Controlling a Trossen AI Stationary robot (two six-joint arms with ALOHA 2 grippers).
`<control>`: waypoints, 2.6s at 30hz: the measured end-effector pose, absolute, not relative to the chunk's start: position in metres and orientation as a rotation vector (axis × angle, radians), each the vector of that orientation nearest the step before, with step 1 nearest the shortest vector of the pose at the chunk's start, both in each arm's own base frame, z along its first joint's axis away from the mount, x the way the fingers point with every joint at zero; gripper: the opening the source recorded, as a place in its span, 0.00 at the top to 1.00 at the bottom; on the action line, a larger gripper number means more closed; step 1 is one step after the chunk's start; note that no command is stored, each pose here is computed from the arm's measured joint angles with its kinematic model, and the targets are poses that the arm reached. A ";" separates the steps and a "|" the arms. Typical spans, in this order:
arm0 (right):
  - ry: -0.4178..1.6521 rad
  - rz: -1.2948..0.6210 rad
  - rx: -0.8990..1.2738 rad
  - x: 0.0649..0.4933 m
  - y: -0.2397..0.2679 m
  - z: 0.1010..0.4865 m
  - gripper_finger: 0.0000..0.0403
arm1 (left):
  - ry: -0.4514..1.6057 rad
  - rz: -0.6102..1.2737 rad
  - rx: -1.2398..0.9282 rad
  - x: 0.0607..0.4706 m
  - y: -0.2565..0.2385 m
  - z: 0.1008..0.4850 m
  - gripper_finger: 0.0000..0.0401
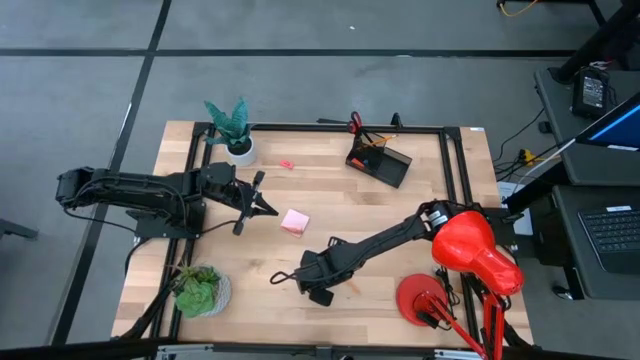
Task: Pick and place office supplies into organizer
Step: Put the pencil into the black desk organizer
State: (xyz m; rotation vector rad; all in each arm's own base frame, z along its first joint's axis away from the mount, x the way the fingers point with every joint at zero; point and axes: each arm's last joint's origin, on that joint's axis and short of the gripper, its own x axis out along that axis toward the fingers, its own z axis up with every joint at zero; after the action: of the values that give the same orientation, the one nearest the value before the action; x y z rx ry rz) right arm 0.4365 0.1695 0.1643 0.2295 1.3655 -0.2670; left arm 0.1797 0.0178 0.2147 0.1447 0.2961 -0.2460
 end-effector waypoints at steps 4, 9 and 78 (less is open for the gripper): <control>1.363 -0.267 0.231 0.436 0.169 0.166 0.99 | 0.297 -0.246 0.144 0.180 0.018 0.215 1.00; 1.367 -0.273 0.232 0.436 0.169 0.166 0.97 | 0.301 -0.246 0.140 0.180 0.018 0.214 0.99; 1.272 -0.456 0.629 0.369 0.130 0.176 0.63 | 0.372 -0.265 0.084 0.177 0.016 0.208 0.99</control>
State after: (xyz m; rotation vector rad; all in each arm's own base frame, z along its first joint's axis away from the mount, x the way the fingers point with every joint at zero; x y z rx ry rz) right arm 0.3686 0.1299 0.1764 0.6287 1.2723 -0.4563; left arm 0.1772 0.0162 0.2080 0.0839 0.3720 -0.2651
